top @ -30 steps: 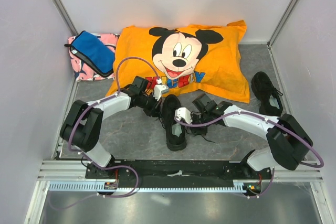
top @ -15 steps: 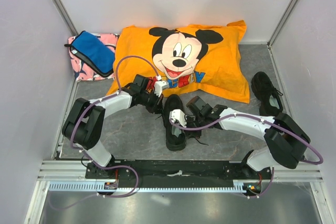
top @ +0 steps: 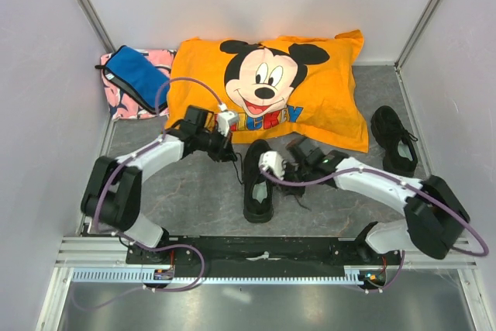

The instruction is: Tie the shoes

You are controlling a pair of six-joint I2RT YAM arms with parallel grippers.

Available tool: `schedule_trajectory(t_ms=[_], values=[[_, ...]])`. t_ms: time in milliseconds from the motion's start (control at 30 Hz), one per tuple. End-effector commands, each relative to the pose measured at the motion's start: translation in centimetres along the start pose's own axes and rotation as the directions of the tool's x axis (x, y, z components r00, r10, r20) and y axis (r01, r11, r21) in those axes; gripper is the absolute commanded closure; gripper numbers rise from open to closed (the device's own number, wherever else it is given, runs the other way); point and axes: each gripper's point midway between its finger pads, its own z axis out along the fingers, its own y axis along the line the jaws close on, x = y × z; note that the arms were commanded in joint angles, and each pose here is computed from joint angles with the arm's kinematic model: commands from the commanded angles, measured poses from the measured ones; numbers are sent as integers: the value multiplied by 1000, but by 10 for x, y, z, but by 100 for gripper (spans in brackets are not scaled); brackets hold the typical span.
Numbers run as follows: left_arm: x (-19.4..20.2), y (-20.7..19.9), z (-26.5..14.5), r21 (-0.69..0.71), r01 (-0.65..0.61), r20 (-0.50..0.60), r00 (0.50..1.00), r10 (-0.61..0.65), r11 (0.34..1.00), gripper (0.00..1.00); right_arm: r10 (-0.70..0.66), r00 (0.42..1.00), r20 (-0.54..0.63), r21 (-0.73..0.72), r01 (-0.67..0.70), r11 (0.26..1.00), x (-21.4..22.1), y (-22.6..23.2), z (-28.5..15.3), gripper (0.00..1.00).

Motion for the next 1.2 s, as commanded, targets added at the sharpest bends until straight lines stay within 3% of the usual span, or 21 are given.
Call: schedule_trajectory(t_ms=[0,267,500,833,1167], values=[[-29,-2,-57,-76,-61,150,986,72,995,98,18,998,61,152,-27,988,-4,-38,-57,100],[-37,-19,-123,-171,-93,280,950,139,981,99,68,998,15,359,-69,931,35,-70,-119,100],[-31,17,-164,-353,8,323,940,114,935,98,93,996,-15,459,-76,885,56,-88,-134,100],[1,56,-168,-484,71,244,968,57,872,98,111,986,-127,457,-41,889,93,-96,-116,100],[28,76,-158,-519,86,192,981,18,851,98,161,967,-197,485,-46,873,141,-108,-124,100]])
